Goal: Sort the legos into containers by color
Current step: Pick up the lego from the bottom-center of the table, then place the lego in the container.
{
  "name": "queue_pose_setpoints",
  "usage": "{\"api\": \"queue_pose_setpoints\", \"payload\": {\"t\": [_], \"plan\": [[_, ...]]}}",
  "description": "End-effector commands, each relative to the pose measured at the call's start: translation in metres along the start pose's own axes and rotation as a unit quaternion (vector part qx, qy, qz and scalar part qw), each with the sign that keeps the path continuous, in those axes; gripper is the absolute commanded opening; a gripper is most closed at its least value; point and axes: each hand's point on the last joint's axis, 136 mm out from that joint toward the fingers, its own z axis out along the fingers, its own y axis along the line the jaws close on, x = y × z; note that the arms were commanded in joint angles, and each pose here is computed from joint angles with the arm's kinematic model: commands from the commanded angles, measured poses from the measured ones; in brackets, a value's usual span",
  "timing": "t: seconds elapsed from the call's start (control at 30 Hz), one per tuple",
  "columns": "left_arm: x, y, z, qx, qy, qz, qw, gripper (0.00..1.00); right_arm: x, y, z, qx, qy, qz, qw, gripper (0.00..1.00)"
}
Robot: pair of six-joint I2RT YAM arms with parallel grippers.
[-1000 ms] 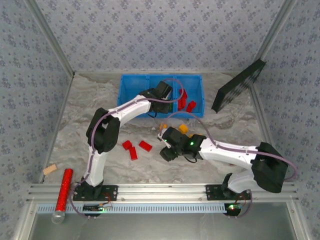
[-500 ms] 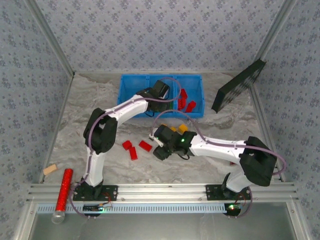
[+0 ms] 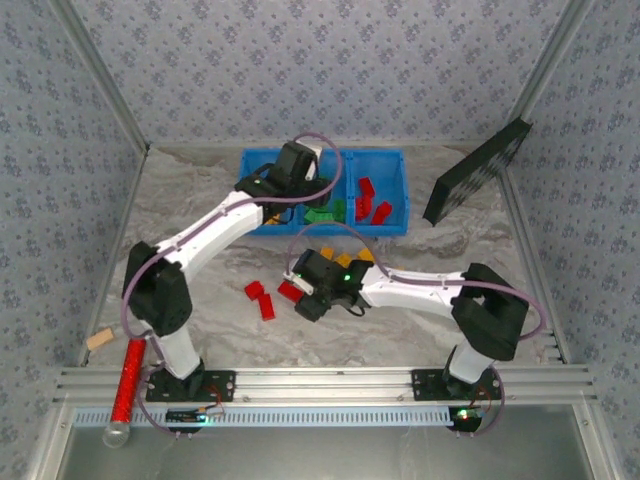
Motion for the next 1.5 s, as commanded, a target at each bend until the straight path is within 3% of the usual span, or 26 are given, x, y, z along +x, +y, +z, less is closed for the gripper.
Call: {"api": "queue_pose_setpoints", "payload": {"t": [0.0, 0.47, 0.7, 0.9, 1.03, 1.2, 1.47], "plan": [[-0.024, 0.021, -0.040, -0.014, -0.048, -0.010, 0.999, 0.63, -0.019, 0.008, 0.010, -0.014, -0.012, -0.015, 1.000, 0.70], [0.007, 0.109, -0.151, -0.098, -0.106, -0.085, 0.986, 0.67, -0.032, 0.014, 0.061, -0.033, 0.018, -0.018, 0.999, 0.69], [0.033, 0.128, -0.179, -0.123, -0.098, -0.097, 0.983, 0.68, -0.021, 0.011, 0.077, -0.049, 0.043, -0.005, 0.998, 0.48], [0.060, 0.139, -0.181, -0.142, -0.070, -0.105, 0.982, 0.68, -0.009, 0.008, 0.081, -0.048, 0.059, 0.005, 0.997, 0.33], [0.081, 0.143, -0.180, -0.154, -0.038, -0.102, 0.982, 0.68, -0.006, -0.004, 0.061, -0.044, 0.058, 0.022, 0.997, 0.28], [0.093, 0.147, -0.184, -0.163, -0.031, -0.096, 0.981, 0.69, -0.002, -0.031, 0.008, -0.040, 0.034, 0.056, 0.997, 0.27], [0.105, 0.141, -0.166, -0.145, 0.003, -0.089, 0.985, 0.70, -0.002, -0.135, -0.071, 0.025, -0.048, 0.162, 0.985, 0.29]]}}
